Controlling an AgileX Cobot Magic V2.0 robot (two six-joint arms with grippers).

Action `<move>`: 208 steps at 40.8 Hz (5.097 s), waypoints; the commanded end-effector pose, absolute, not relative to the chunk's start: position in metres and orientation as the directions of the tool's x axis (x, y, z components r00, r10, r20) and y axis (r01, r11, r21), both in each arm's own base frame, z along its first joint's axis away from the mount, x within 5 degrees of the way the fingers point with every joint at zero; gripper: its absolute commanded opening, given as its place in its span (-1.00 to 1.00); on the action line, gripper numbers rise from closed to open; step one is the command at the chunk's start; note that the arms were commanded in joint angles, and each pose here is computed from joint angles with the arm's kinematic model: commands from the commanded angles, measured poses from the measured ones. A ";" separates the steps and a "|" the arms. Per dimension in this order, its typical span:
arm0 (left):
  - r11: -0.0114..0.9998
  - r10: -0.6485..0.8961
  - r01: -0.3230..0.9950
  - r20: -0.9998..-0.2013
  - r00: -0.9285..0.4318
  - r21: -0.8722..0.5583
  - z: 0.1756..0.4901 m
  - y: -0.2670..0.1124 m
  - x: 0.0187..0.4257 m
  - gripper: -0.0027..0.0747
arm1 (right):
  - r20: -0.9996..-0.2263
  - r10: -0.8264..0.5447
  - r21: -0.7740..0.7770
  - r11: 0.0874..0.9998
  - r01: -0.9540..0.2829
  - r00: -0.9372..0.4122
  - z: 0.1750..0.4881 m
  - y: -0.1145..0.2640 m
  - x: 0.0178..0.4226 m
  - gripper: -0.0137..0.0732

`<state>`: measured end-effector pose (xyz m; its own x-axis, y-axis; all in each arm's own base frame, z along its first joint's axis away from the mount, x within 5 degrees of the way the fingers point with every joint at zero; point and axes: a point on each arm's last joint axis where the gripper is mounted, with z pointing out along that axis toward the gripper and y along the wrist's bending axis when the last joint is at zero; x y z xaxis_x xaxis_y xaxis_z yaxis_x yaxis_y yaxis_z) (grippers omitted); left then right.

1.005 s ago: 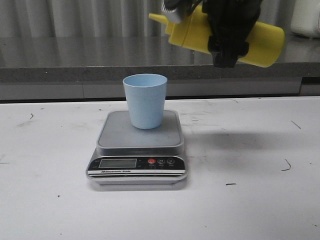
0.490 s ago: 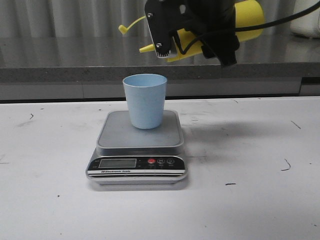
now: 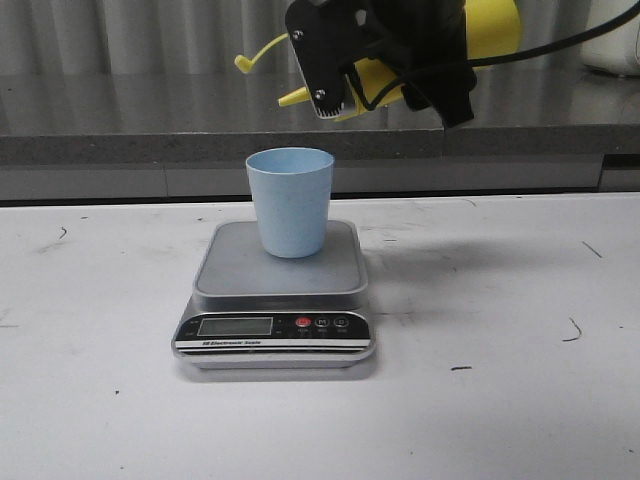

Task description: Pour seasoning into cup on scale with both arms

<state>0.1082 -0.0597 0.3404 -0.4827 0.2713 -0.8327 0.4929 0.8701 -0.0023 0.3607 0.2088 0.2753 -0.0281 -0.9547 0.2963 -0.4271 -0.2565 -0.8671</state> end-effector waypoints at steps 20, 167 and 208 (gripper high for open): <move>0.868 0.221 0.497 -0.884 -0.412 -0.015 0.355 -0.062 0.110 0.10 | 0.032 -0.974 -0.938 0.048 -0.344 -0.224 0.329 0.185 0.347 -0.07; 0.868 0.221 0.497 -0.884 -0.412 -0.015 0.355 -0.062 0.110 0.10 | -0.965 0.068 0.134 0.958 -0.254 -0.252 0.195 0.040 0.223 0.70; 0.868 0.221 0.497 -0.884 -0.412 -0.015 0.355 -0.062 0.110 0.10 | -0.914 -0.114 -0.020 0.971 -0.238 -0.389 0.296 0.013 0.062 0.70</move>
<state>0.1082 -0.0597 0.3404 -0.4827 0.2713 -0.8327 0.4929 0.8701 -0.0023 0.0643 0.0137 0.2848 -0.4114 -0.1155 -0.9041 -0.2370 0.9714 -0.0162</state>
